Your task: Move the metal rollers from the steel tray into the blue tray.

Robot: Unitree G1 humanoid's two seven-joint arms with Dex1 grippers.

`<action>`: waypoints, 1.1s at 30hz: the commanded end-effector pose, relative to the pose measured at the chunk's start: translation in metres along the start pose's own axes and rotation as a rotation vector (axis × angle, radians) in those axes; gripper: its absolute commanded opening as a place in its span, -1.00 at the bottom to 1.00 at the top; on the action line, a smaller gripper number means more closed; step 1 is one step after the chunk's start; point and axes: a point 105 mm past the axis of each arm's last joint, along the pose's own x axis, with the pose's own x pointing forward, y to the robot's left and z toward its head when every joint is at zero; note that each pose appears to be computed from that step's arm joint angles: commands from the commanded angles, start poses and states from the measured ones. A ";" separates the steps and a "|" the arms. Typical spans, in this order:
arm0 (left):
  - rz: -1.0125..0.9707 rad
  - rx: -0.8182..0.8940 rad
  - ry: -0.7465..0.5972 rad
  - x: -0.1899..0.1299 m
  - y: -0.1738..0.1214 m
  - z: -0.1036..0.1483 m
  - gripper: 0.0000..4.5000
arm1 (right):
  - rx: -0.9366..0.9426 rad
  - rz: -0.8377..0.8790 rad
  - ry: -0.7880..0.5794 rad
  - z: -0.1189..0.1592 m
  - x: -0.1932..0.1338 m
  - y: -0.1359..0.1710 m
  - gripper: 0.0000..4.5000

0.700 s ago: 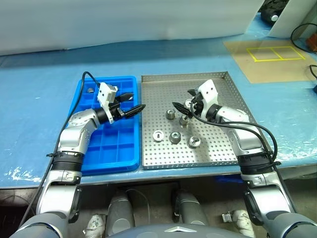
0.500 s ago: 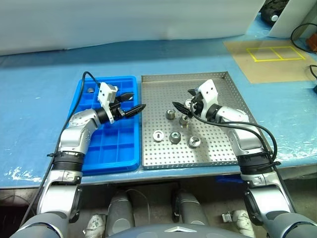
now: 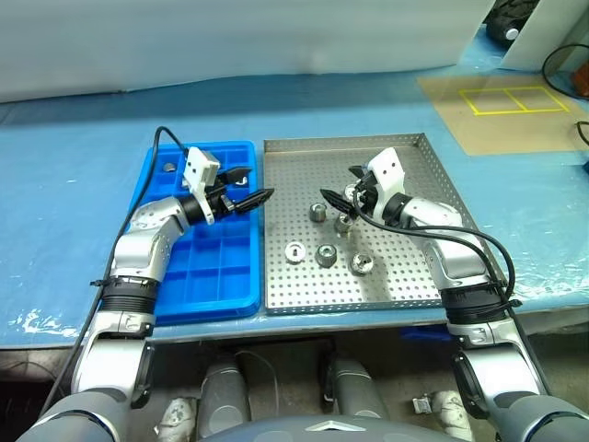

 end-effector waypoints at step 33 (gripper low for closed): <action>-0.302 0.155 0.323 0.089 -0.023 -0.052 0.99 | -0.049 0.014 0.057 0.012 -0.090 0.029 1.00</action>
